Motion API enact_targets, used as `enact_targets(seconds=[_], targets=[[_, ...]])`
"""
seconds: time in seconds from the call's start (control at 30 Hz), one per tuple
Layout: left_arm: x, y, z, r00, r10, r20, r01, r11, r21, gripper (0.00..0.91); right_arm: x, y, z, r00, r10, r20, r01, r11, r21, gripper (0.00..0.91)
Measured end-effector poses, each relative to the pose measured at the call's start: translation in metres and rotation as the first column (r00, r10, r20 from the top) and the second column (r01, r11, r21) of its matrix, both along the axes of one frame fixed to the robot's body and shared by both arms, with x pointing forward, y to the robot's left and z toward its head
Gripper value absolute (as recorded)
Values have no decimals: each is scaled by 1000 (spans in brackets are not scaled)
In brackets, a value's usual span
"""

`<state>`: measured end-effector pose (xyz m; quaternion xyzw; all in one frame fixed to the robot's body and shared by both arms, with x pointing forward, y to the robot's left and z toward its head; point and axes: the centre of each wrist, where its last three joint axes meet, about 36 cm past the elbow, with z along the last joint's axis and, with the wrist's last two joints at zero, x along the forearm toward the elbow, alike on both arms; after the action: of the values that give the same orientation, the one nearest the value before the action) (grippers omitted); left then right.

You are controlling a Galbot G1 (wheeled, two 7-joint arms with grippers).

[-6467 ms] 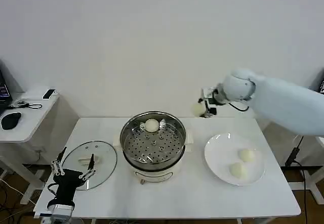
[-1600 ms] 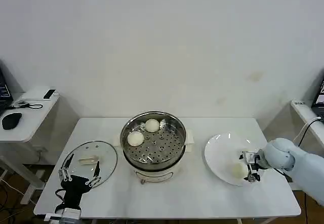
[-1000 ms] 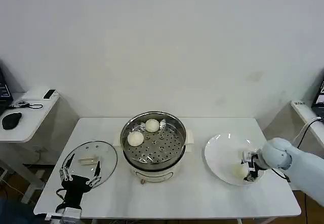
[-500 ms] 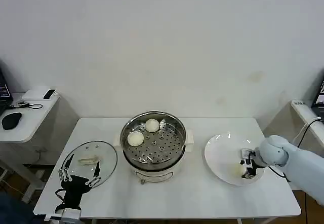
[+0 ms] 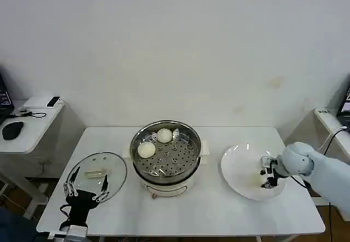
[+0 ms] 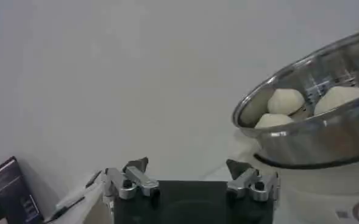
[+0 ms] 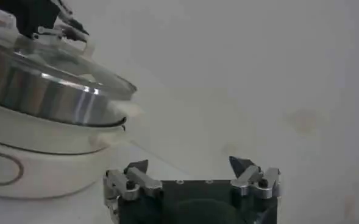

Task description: Take steamed baozi put them in steamer then cover it.

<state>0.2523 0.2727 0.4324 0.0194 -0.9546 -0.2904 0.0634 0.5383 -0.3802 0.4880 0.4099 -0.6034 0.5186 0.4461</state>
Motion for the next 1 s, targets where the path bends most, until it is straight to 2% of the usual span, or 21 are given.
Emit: enact_targets(seconds=[0.2,0.67,0.87,1.0], targets=[[1,-2,2,1000,-10,7,10,1000,-2,907,9,9,35,999,30,42,-31,999,24,534],[0,0,7,1000,-4,18,4,1000,5,907,46,50,144,971,124,203,-147,984,102,534],[-3,3,8,1000,10,16,-11,1000,6,907,57,91,176,942,222,252,-254,961,106,534],[-4,5,8,1000,23,14,-23,1000,6,907,64,128,187,915,308,262,-342,935,97,534]])
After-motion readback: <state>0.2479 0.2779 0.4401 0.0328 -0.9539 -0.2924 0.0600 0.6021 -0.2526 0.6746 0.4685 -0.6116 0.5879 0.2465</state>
